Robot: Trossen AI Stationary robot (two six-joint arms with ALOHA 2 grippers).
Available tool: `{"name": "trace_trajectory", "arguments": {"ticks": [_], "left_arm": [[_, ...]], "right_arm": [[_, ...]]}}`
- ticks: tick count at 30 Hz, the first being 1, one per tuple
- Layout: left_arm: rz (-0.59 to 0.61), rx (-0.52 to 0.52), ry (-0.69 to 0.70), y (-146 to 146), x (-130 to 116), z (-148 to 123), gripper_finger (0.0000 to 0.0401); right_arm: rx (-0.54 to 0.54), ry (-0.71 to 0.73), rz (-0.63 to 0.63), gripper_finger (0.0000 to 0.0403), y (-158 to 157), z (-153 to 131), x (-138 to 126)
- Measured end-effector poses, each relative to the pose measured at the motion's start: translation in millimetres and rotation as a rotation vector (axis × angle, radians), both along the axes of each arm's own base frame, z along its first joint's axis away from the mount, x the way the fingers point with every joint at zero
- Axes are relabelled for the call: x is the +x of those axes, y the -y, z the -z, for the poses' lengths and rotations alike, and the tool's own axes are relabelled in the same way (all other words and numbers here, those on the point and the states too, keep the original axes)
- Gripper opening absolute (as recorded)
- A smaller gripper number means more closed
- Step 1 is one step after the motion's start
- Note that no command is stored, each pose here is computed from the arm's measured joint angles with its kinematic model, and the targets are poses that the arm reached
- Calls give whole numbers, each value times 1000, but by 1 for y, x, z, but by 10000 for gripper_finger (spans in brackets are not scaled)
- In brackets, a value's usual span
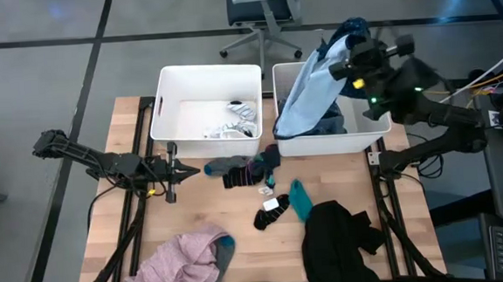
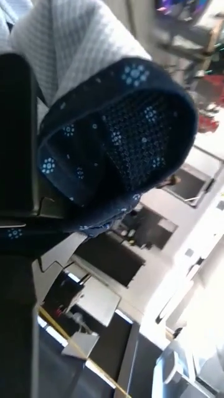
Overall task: Sort clothes
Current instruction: Put the blue shirt into the right white bin
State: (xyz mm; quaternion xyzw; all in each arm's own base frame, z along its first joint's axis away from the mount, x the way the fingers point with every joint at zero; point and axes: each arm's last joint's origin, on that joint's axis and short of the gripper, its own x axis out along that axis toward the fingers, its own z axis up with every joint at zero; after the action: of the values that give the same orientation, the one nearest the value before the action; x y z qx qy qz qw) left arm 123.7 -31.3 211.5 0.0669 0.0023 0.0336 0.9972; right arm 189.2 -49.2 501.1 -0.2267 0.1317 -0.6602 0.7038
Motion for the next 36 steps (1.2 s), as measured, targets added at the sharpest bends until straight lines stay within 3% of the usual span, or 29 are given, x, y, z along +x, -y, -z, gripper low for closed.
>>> {"name": "trace_trajectory", "arguments": {"ticks": [4,7,12,16,21,26,36], "left_arm": [[0,-2,0,0,0,0,1],[0,-3,0,0,0,0,1],[0,-3,-1,0,0,0,1],[0,-3,0,0,0,0,1],[0,-12,24,0,0,-2,1],[0,-11,23,0,0,-2,1],[0,-5,22,0,0,-2,1]], "right_arm": [[62,-54,23,19,11,22,5],[132,-70,-28,19,19,43,7],[394,8,-165,19,38,76,2],[594,-22,-172,19,49,105,2],[740,-28,-161,19,57,140,3],[833,-29,-168,19,64,174,5],[844,-22,-176,23,67,208,10]]}}
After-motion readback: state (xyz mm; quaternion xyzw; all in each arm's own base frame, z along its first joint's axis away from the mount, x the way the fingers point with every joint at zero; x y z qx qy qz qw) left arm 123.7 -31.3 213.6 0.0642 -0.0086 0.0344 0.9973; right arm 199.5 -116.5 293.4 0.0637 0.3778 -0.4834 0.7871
